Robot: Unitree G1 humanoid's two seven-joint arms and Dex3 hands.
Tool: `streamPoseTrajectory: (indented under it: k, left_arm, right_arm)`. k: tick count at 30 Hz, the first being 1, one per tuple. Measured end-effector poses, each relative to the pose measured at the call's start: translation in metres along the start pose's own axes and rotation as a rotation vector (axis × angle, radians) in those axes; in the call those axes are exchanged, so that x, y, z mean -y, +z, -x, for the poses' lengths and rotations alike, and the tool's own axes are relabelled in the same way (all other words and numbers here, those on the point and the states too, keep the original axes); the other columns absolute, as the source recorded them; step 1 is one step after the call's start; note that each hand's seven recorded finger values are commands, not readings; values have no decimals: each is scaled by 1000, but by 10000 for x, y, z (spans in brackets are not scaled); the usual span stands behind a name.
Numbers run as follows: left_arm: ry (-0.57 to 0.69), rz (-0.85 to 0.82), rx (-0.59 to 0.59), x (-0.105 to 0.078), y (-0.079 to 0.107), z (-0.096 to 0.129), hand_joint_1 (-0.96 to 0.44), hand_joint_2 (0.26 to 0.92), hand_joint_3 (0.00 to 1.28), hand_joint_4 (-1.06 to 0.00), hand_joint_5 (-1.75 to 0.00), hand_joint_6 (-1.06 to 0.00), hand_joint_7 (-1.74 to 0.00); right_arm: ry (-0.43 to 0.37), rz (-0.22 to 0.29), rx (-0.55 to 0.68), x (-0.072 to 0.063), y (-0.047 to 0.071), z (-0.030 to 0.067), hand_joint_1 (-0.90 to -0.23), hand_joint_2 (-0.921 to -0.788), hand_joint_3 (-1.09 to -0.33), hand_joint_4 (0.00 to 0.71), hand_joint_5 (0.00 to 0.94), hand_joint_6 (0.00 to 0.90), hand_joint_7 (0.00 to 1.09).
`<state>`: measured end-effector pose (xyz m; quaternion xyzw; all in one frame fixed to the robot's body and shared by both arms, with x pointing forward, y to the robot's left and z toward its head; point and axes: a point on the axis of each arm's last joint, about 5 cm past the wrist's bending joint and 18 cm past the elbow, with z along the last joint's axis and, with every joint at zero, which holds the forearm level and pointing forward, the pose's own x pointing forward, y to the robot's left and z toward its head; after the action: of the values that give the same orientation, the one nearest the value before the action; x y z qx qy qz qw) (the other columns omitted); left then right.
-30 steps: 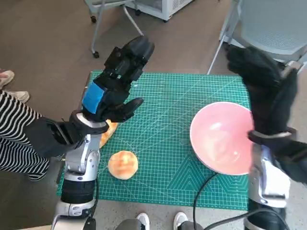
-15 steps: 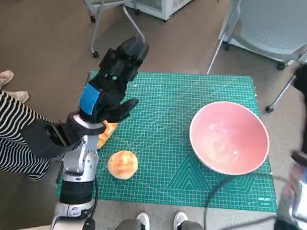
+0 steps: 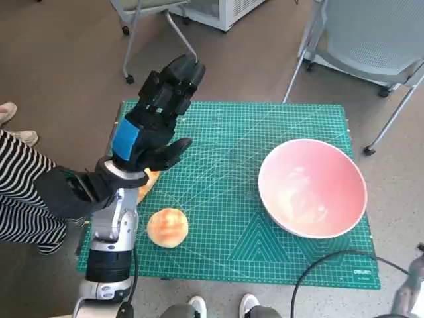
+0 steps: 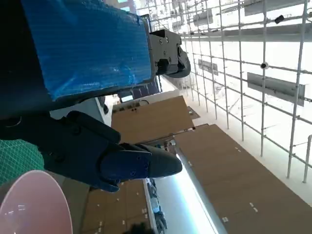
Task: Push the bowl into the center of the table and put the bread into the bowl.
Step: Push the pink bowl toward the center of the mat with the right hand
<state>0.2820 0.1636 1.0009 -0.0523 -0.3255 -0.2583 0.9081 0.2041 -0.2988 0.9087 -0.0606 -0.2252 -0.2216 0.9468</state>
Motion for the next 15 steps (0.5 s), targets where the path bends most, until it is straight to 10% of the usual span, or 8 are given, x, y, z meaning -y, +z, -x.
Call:
streamPoseTrajectory:
  k: [15]
  left_arm:
    - [0, -3, -10, -34, -2, 17, -567, 921, 320, -22, -81, 1, -450]
  right_arm:
    - [45, -93, -266, -346, -458, 136, -553, -921, -892, 131, 0, 29, 500]
